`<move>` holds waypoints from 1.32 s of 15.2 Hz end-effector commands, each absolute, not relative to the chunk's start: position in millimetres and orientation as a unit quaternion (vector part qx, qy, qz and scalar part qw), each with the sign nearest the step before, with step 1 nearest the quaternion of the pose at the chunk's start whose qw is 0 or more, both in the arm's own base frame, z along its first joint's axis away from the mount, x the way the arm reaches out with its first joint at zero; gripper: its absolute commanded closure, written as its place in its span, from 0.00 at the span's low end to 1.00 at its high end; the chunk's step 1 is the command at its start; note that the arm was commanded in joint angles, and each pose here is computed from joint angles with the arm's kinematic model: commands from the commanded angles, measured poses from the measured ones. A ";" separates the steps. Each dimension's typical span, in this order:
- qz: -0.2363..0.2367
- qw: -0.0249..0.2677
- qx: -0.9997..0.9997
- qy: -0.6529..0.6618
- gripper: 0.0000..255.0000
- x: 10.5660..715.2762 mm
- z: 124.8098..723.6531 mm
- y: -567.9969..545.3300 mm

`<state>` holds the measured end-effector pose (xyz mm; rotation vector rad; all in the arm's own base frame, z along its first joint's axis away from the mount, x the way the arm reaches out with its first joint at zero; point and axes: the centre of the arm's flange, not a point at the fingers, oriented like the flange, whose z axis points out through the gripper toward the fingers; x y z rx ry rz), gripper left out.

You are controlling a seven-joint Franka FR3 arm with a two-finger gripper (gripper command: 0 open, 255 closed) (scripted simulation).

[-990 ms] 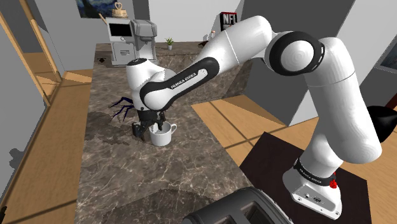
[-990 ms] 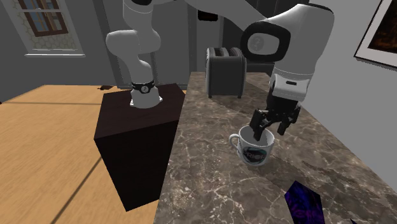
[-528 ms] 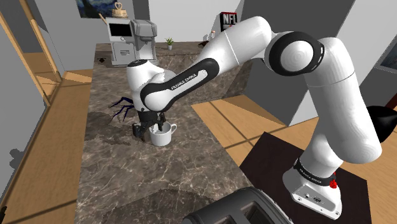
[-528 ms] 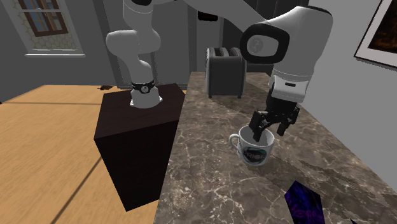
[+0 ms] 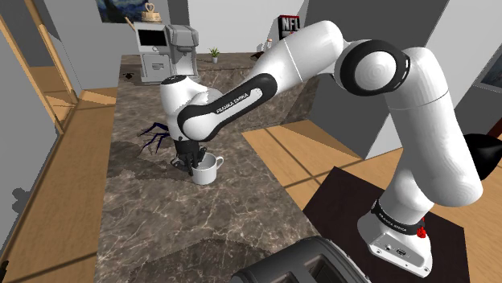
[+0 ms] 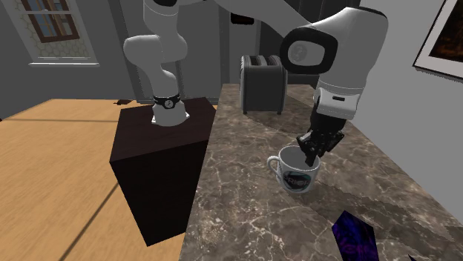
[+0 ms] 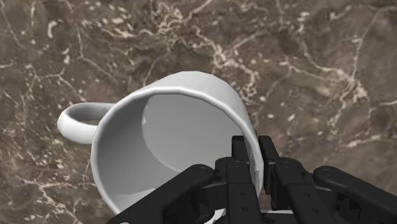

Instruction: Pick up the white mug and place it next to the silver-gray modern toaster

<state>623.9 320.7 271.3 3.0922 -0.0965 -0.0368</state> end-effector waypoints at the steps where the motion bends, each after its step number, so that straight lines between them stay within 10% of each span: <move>1: -0.012 0.024 0.999 -0.031 1.00 623.9 271.2 320.6; 20: -0.012 0.024 0.999 -0.031 1.00 623.9 366.2 320.6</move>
